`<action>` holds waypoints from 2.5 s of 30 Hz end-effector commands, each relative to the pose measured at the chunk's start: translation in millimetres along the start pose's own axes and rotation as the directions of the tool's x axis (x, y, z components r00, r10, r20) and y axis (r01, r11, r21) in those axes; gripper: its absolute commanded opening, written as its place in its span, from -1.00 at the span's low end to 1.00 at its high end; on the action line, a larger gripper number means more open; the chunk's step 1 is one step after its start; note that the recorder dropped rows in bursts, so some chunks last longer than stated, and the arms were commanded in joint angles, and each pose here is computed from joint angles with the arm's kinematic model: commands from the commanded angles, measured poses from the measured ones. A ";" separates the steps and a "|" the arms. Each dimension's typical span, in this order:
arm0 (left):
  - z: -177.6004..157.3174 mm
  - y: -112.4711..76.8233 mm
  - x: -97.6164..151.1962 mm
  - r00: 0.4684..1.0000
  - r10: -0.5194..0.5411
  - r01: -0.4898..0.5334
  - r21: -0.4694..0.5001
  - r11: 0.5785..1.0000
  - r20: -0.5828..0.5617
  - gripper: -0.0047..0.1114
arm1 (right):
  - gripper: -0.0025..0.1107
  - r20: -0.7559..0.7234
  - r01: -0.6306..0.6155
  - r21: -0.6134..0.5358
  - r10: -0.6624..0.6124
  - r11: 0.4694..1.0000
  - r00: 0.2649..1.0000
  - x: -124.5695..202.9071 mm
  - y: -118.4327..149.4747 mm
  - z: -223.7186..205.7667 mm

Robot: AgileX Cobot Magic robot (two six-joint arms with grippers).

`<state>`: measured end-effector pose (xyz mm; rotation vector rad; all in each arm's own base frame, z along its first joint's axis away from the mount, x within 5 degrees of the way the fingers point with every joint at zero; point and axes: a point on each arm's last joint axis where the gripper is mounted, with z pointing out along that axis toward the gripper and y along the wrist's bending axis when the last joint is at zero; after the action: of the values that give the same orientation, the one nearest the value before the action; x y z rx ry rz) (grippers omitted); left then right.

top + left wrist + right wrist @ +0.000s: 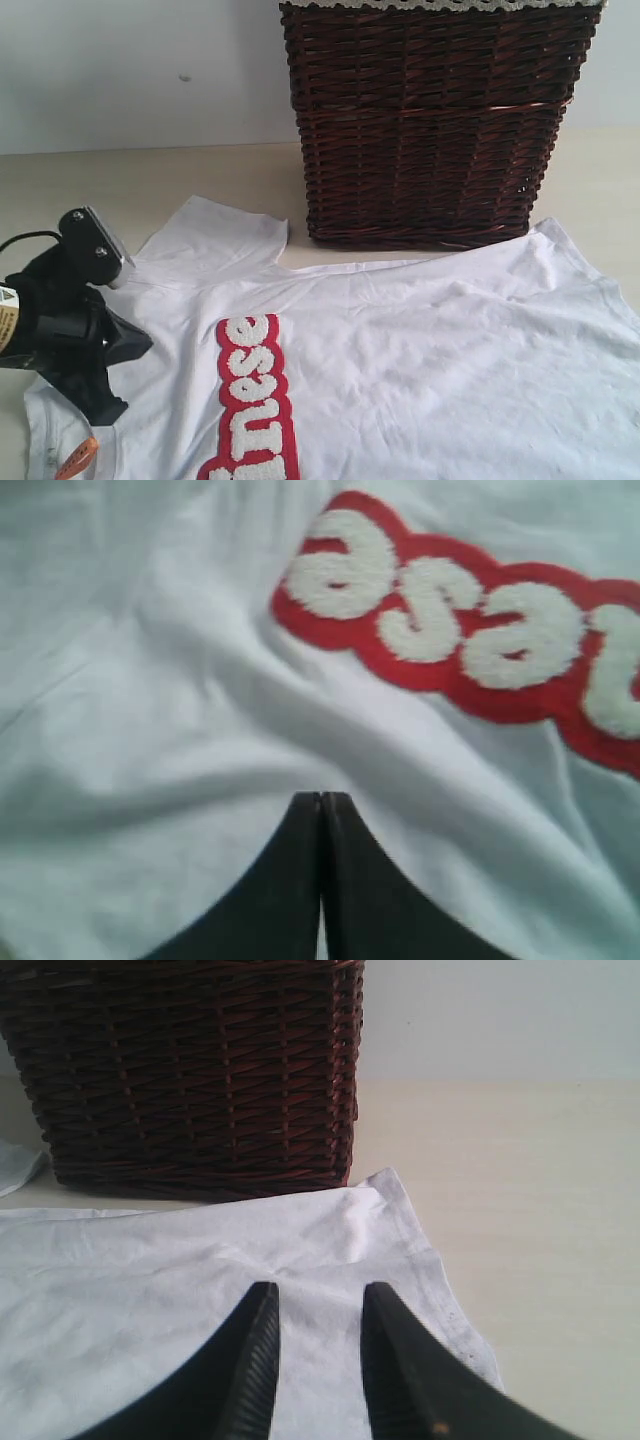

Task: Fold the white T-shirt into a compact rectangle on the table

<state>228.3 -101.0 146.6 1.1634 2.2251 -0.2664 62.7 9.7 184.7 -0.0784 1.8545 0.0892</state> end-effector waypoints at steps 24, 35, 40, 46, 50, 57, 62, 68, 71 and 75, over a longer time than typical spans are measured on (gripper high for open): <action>-15.4 -15.5 48.3 0.977 0.211 -0.208 0.067 0.976 -0.044 0.86 | -0.43 0.014 0.001 0.005 -0.001 1.000 1.000 0.3 -0.4 -0.1; -68.3 23.5 -19.3 0.872 -0.404 0.315 0.314 0.896 0.278 0.86 | -0.43 0.014 0.001 0.005 -0.001 1.000 1.000 0.3 -0.4 -0.1; -134.0 54.5 -59.3 0.758 -0.492 0.332 0.395 0.856 0.429 0.86 | -0.43 0.014 0.001 0.005 -0.001 1.000 1.000 0.3 -0.4 -0.1; -226.3 91.0 -82.3 0.727 -0.180 0.194 0.053 0.980 0.663 0.86 | -0.43 0.014 0.001 0.005 -0.001 1.000 1.000 0.3 -0.4 -0.1; -278.8 103.3 -85.3 0.714 -0.003 0.209 -0.209 0.955 0.700 0.86 | -0.43 0.014 0.001 0.005 -0.001 1.000 1.000 0.3 -0.4 -0.1; -312.2 78.3 -89.9 0.619 -0.233 0.366 -0.014 0.930 0.750 0.86 | -0.43 0.014 0.001 0.005 -0.001 1.000 1.000 0.3 -0.4 -0.1; -306.9 29.8 -125.1 0.588 -0.260 0.252 0.132 0.959 0.766 0.86 | -0.43 0.014 0.001 0.005 -0.001 1.000 1.000 0.3 -0.4 -0.1; -302.2 -43.6 -126.7 0.588 -0.082 -0.044 0.132 0.990 0.805 0.86 | -0.43 0.014 0.001 0.005 -0.001 1.000 1.000 0.3 -0.4 -0.1; -283.2 -64.6 -100.0 0.612 -0.007 -0.127 0.107 0.986 0.791 0.86 | -0.43 0.014 0.001 0.005 -0.001 1.000 1.000 0.3 -0.4 -0.1; -231.3 -74.3 -58.8 0.698 -0.122 -0.061 0.228 0.972 0.706 0.86 | -0.43 0.014 0.001 0.005 -0.001 1.000 1.000 0.3 -0.4 -0.1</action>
<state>98.1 -83.8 397.0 0.9079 1.4456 -0.8332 62.7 9.7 184.7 -0.0784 1.8545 0.0892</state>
